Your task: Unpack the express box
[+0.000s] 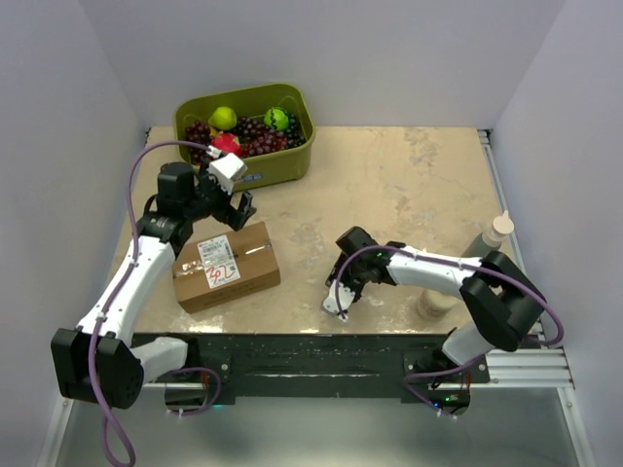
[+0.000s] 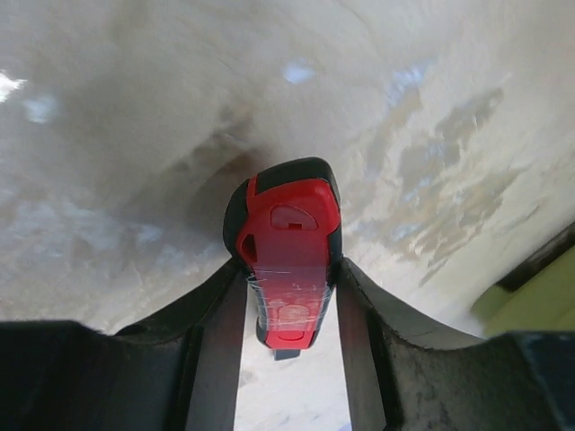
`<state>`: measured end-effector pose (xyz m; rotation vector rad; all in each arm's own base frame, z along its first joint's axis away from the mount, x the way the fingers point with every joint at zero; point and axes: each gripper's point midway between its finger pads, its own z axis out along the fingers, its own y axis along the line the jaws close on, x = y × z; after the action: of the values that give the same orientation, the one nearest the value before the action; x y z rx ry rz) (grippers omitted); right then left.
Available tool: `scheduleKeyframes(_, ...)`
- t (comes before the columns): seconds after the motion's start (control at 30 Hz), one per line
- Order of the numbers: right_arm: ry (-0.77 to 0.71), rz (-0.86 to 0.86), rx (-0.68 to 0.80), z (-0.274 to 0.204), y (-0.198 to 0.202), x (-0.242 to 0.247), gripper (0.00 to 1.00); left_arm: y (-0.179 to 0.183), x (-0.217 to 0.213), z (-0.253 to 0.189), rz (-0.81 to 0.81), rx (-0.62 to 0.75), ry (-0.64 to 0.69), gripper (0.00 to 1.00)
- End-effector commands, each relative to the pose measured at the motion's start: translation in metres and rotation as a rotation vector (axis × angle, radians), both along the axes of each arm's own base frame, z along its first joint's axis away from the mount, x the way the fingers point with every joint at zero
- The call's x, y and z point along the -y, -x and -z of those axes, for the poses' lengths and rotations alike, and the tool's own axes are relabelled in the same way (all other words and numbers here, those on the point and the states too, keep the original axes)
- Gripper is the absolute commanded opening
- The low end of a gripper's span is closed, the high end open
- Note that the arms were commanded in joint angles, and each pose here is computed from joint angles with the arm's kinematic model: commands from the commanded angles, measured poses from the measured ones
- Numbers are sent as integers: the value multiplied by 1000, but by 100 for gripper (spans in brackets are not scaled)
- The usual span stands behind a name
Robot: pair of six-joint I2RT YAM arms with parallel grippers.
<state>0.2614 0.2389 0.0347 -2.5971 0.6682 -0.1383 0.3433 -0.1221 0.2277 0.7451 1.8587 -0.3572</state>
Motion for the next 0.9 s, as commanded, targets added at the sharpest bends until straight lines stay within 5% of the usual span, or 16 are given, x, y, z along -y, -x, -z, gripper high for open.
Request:
scheduleKeyframes(0.0,49,-469,151,-1,17,-10,50,-4,0,-12,5,7,3,96)
scheduleKeyframes(0.07,38,-488,155,-7,21,-6,68,-5,1,-12,6,11,10,96)
scheduleKeyframes(0.1,25,-463,163,-11,19,-3,97,-6,2,-14,2,15,20,96)
scheduleKeyframes(0.13,-24,-429,186,-27,16,-5,99,-7,2,-16,-2,19,24,96)
scheduleKeyframes(0.33,-240,48,184,-105,-22,10,99,-10,6,-16,15,20,42,96)
scheduleKeyframes(0.37,-365,330,109,-117,-32,16,99,-11,7,-16,16,22,45,96)
scheduleKeyframes(0.43,-551,574,41,-160,-49,4,99,-13,8,-18,19,26,50,97)
scheduleKeyframes(0.47,-622,887,-102,-148,-53,10,99,-14,8,-18,18,29,49,96)
scheduleKeyframes(0.5,-712,1004,-161,-174,-62,0,99,-15,8,-19,15,34,49,96)
scheduleKeyframes(0.57,-661,1365,-362,-139,-55,2,99,-17,6,-20,4,36,44,97)
scheduleKeyframes(0.67,-645,1673,-583,-128,-41,-12,98,-15,5,-18,7,23,35,96)
scheduleKeyframes(0.77,-653,1817,-758,-109,-14,-19,99,-13,3,-14,7,8,17,96)
scheduleKeyframes(0.87,-574,1941,-754,-82,13,-1,99,-13,1,-9,0,-4,2,96)
